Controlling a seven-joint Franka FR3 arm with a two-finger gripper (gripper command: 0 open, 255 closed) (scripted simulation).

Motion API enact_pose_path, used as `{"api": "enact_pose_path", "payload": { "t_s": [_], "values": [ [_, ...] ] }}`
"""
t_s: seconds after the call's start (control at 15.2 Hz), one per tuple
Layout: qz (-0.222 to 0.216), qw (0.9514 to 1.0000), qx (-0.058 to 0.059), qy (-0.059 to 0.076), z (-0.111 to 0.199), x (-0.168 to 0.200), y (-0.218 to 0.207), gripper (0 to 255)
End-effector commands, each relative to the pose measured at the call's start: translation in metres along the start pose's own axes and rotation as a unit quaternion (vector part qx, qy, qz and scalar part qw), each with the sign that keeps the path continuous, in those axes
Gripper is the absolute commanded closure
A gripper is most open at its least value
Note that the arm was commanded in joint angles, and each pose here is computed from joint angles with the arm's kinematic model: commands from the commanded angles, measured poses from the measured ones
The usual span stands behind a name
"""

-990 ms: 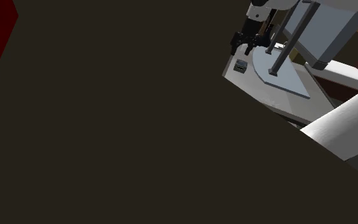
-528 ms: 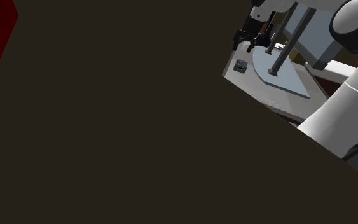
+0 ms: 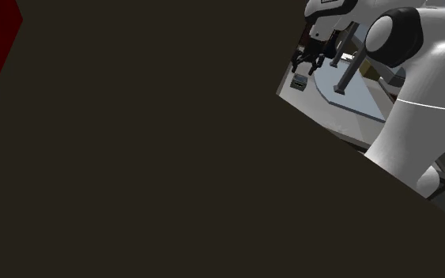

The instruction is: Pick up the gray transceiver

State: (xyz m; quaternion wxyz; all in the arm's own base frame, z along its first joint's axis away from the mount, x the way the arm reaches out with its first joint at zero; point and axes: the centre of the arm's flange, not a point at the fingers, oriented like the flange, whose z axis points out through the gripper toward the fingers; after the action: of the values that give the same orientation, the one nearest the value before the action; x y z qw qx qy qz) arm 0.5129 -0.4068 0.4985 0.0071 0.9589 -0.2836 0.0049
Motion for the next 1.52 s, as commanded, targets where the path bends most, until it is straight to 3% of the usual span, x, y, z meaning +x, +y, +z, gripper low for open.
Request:
{"api": "enact_pose_path", "payload": {
  "t_s": [0.0,0.46,0.53,1.12,1.45],
  "values": [
    [0.002,1.0,0.0,-0.002,0.011,0.003,0.002,0],
    [0.002,1.0,0.0,-0.002,0.04,0.003,0.002,0],
    [0.002,1.0,0.0,-0.002,0.04,0.003,0.002,255],
    [0.002,1.0,0.0,-0.002,0.04,0.003,0.002,255],
    [0.002,1.0,0.0,-0.002,0.014,0.003,0.002,255]
  ]
}}
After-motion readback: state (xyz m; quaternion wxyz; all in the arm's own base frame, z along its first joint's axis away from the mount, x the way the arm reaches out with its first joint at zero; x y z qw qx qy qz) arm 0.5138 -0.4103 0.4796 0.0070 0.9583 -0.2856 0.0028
